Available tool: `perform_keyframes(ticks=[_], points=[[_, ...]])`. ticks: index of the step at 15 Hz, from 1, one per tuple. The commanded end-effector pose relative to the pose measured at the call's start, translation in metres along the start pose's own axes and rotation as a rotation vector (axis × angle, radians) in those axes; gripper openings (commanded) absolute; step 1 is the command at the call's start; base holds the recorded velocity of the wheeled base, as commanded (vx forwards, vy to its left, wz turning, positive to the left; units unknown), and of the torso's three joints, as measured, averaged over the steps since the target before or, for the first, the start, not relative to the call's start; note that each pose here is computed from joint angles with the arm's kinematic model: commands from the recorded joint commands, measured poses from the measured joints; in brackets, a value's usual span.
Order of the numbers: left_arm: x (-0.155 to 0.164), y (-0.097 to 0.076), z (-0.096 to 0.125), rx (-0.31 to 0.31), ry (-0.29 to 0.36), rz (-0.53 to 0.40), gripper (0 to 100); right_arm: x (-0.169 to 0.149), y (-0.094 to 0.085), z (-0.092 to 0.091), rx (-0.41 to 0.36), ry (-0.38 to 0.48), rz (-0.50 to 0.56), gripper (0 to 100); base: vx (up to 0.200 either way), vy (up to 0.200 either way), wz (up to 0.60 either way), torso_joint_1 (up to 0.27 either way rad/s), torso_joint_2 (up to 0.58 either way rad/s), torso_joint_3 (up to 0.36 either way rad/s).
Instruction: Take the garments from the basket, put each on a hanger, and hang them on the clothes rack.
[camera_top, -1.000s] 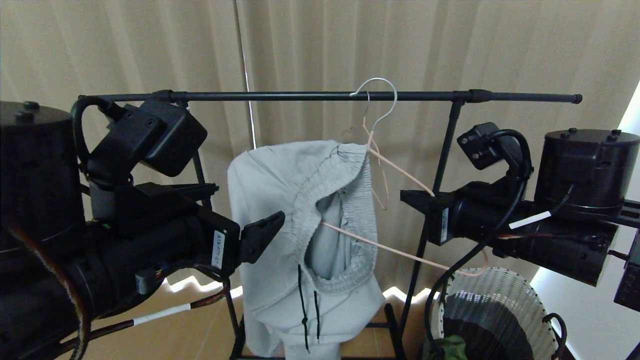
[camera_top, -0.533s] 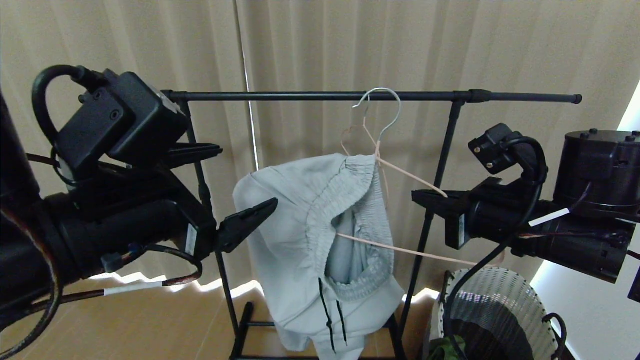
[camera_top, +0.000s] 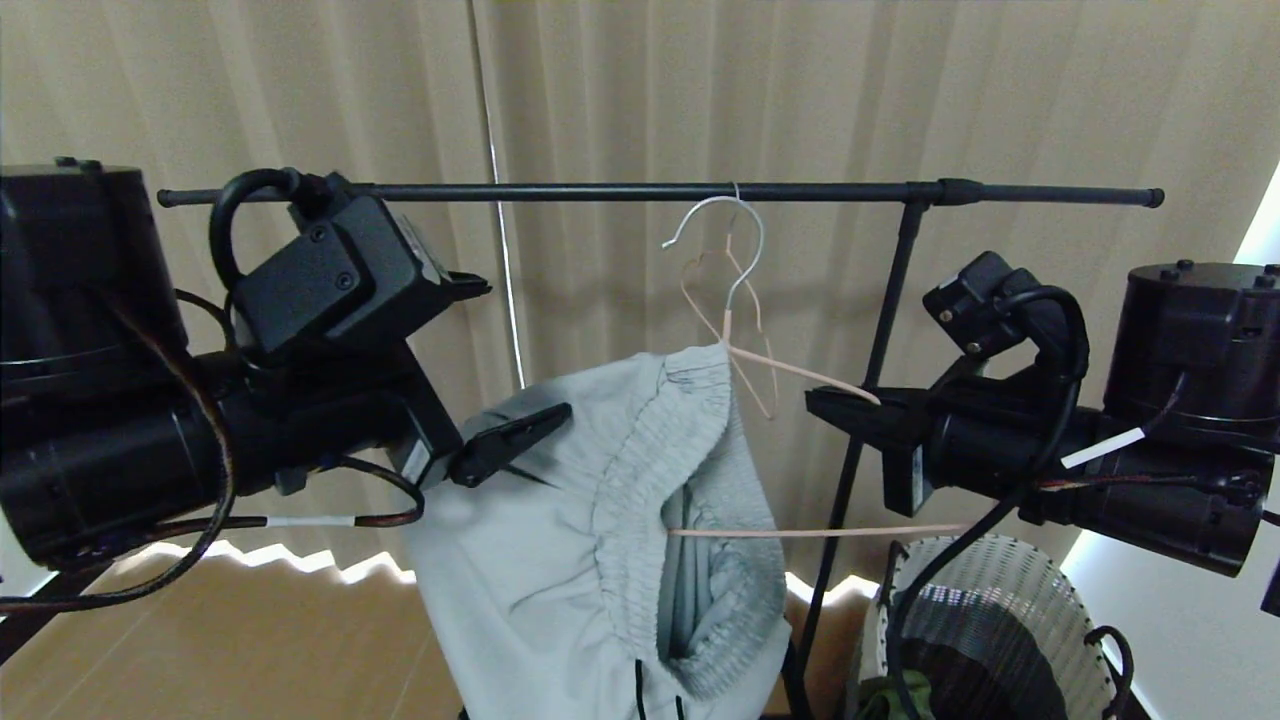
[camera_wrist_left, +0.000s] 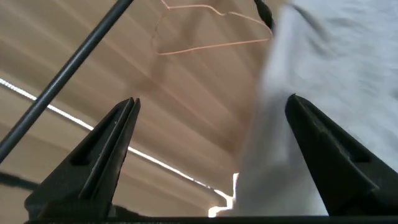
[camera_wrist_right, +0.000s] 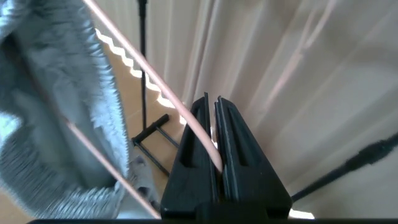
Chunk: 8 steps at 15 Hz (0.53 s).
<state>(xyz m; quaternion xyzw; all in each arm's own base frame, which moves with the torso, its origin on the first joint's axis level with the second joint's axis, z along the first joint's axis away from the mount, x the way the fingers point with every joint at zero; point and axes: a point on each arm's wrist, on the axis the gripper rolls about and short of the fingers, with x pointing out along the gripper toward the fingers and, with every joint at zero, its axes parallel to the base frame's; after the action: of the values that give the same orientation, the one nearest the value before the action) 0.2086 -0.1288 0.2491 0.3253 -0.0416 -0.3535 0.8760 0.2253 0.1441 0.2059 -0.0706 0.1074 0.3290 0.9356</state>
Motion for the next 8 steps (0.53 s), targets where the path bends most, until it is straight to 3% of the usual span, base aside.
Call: perform_keyframes(ticks=[1,8], points=[[0.0175,-0.0087,-0.0003,-0.001,0.005,-0.053,100,0.0015,0.0067,0.0005,-0.008,-0.001,0.025,0,0.0,0.0,0.0,0.0,0.0,0.0],[0.0211,-0.0149,0.001,-0.009,-0.001,-0.081,100,0.0017,0.0136,0.0038,-0.018,-0.063,0.049,0,0.0,0.0,0.0,0.0,0.0,0.0]])
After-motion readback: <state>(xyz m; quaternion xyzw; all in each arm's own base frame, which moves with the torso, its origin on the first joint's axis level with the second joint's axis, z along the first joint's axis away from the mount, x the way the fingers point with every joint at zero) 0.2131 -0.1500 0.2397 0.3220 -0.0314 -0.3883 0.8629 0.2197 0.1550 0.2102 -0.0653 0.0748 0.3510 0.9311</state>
